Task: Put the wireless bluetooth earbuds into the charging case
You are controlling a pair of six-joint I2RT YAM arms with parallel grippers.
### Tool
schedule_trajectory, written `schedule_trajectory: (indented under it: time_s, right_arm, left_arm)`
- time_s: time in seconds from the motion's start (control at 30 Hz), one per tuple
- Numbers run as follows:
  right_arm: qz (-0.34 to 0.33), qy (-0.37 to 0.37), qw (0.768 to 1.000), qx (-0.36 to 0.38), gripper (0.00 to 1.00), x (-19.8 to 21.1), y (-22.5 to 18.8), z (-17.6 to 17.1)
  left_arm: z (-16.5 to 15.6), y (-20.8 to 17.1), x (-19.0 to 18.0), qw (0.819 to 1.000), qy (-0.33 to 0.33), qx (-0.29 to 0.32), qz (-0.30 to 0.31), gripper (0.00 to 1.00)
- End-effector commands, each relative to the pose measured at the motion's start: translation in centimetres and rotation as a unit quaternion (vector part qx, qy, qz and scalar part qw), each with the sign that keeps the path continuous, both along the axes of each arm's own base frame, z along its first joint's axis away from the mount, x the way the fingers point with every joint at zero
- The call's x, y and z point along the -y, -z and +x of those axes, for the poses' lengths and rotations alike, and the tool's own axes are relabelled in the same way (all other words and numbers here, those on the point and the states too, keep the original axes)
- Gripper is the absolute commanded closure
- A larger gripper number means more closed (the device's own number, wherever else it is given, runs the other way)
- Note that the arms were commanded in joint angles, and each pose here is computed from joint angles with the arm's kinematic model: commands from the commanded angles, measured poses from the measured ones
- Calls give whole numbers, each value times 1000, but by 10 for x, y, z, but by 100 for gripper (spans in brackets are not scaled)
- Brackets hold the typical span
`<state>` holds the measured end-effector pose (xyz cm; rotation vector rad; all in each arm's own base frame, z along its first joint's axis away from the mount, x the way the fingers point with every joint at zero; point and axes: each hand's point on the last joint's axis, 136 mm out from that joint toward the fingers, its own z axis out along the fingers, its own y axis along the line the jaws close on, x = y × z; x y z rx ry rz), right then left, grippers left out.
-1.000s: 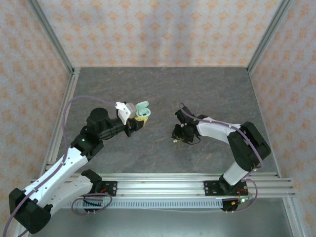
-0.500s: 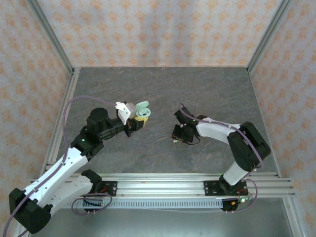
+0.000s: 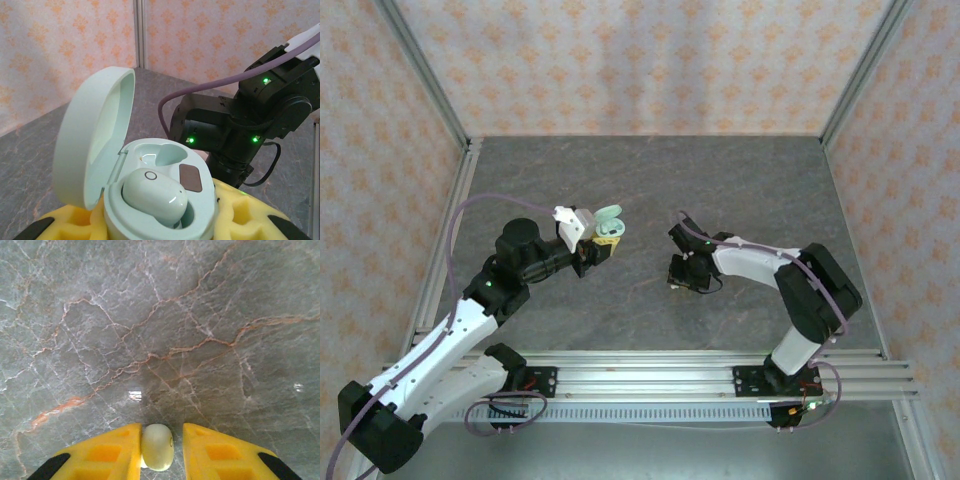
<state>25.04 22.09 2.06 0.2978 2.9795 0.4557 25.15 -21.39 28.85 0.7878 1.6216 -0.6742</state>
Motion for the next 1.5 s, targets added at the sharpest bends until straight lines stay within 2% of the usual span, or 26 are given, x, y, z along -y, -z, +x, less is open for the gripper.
schedule_trajectory:
  time_s: [0.0,0.27,0.4,0.53,0.73,0.9,1.17,1.47]
  right_arm:
    - [-34,-12,999,-10,72,5,9,-4]
    - [-39,-16,999,0,82,5,-2,0]
    - [-43,-24,999,24,89,7,-23,6]
    - [-69,-47,995,54,91,16,-50,11]
    - [-100,-67,986,119,92,32,-114,20]
    - [-88,-75,975,190,94,37,-183,24]
    - [-56,-127,937,321,95,12,-277,16]
    - [-49,-241,883,400,95,-55,-330,-2]
  left_arm:
    - [-5,-5,2,1000,10,12,-7,92]
    - [-5,-5,1,1000,9,14,-5,92]
    - [-5,-5,1,1000,8,15,-5,92]
    - [-6,-4,2,1000,11,13,-3,92]
    - [-7,-5,2,1000,16,17,1,92]
    - [-7,-6,6,999,26,18,-3,92]
    - [-6,-8,12,999,41,19,-7,92]
    - [-5,-11,15,999,46,13,-13,92]
